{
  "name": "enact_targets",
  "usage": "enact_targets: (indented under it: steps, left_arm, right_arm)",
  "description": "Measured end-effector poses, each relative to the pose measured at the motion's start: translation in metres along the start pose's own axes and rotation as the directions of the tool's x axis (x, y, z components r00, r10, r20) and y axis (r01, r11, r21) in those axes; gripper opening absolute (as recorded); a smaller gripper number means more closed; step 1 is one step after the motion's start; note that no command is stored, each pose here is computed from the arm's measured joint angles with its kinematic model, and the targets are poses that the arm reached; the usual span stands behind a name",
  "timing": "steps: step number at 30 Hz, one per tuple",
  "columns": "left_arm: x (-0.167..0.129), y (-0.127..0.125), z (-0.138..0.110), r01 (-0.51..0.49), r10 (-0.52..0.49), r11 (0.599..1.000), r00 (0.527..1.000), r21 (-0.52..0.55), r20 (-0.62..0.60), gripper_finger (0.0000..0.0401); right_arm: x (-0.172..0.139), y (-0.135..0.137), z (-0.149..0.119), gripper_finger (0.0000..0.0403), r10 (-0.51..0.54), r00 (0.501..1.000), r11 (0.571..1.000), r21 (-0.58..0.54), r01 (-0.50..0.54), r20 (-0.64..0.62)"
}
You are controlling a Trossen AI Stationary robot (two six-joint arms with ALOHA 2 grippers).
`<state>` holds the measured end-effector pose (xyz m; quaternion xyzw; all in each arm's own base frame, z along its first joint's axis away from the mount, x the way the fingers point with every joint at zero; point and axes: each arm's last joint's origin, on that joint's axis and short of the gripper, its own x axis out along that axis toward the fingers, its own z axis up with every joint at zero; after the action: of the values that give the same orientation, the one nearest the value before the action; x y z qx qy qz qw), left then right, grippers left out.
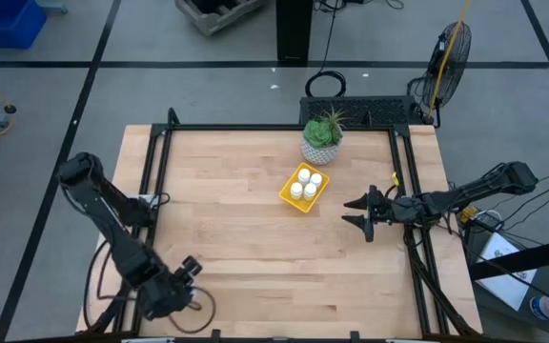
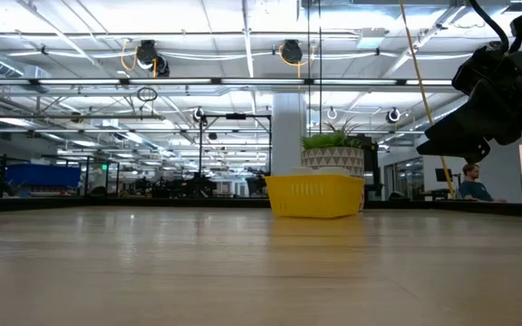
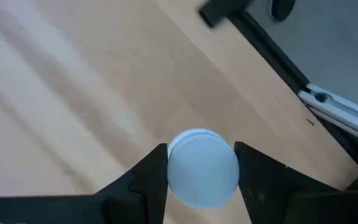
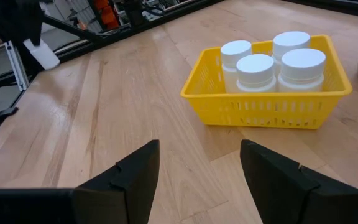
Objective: Pick and place pill bottles into a basket
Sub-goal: Put the white medicine bottle into the bin
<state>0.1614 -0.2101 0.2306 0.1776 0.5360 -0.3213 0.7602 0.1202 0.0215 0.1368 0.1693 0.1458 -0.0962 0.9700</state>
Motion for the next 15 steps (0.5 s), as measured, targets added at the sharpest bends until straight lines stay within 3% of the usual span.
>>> enact_targets:
  steps: [7,15]
  left_arm:
    - [-0.048,0.054,0.033,-0.063,0.071,0.993,0.994,-0.101,0.080,0.0166]
    - [-0.109,0.135,0.048,-0.147,0.236,0.926,0.943,-0.347,0.233,0.0166]
  right_arm:
    - [0.000,0.000,0.000,0.0215,0.000,1.000,1.000,0.000,0.000,0.000]
    - [0.000,0.000,0.000,0.0215,0.000,1.000,1.000,0.000,0.000,0.000]
